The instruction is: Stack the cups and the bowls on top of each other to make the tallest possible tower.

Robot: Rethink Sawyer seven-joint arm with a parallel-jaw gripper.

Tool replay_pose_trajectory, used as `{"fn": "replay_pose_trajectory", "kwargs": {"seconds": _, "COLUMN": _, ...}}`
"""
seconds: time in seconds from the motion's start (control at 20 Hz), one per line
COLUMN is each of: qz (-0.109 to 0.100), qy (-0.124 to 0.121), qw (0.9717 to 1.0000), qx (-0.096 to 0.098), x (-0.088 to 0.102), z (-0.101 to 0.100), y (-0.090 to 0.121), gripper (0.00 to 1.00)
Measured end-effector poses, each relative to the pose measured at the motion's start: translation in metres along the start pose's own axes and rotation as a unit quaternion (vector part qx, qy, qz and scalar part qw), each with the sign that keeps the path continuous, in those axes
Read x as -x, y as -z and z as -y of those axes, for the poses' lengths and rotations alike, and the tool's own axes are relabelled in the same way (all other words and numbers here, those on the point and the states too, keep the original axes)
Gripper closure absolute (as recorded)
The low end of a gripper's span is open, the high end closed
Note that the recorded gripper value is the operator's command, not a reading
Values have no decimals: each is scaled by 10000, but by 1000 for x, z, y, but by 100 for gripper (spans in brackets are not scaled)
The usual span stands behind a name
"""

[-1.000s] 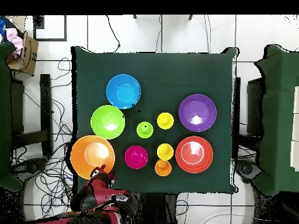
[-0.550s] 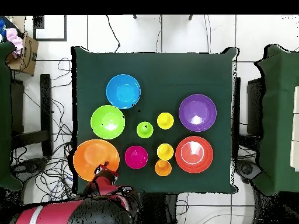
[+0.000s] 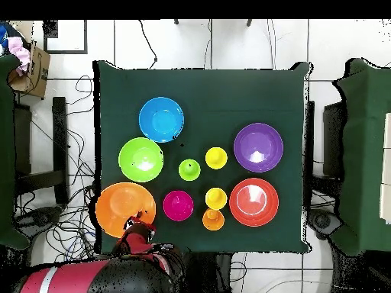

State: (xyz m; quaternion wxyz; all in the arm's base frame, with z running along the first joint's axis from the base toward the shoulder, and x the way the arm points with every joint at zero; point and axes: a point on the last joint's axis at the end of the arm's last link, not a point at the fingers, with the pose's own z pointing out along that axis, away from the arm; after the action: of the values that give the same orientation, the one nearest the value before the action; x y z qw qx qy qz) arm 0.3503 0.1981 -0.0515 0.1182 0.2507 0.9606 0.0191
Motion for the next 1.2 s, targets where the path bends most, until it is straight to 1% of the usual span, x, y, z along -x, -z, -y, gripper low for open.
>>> {"fn": "replay_pose_trajectory", "kwargs": {"seconds": 0.1, "qz": 43, "qy": 46, "qw": 10000, "qx": -3, "x": -1, "z": 0, "y": 0, "gripper": 100}}
{"fn": "replay_pose_trajectory", "kwargs": {"seconds": 0.7, "qz": 152, "qy": 224, "qw": 9996, "qx": -34, "x": -2, "z": -1, "y": 0, "gripper": 100}}
{"fn": "replay_pose_trajectory", "kwargs": {"seconds": 1.1, "qz": 219, "qy": 274, "qw": 9994, "qx": -36, "x": 1, "z": -3, "y": -1, "gripper": 100}}
{"fn": "replay_pose_trajectory", "kwargs": {"seconds": 1.15, "qz": 243, "qy": 276, "qw": 9993, "qx": -45, "x": 5, "z": -4, "y": -4, "gripper": 0}}
{"fn": "replay_pose_trajectory", "kwargs": {"seconds": 1.2, "qz": 246, "qy": 278, "qw": 9993, "qx": -46, "x": 5, "z": -4, "y": -4, "gripper": 0}}
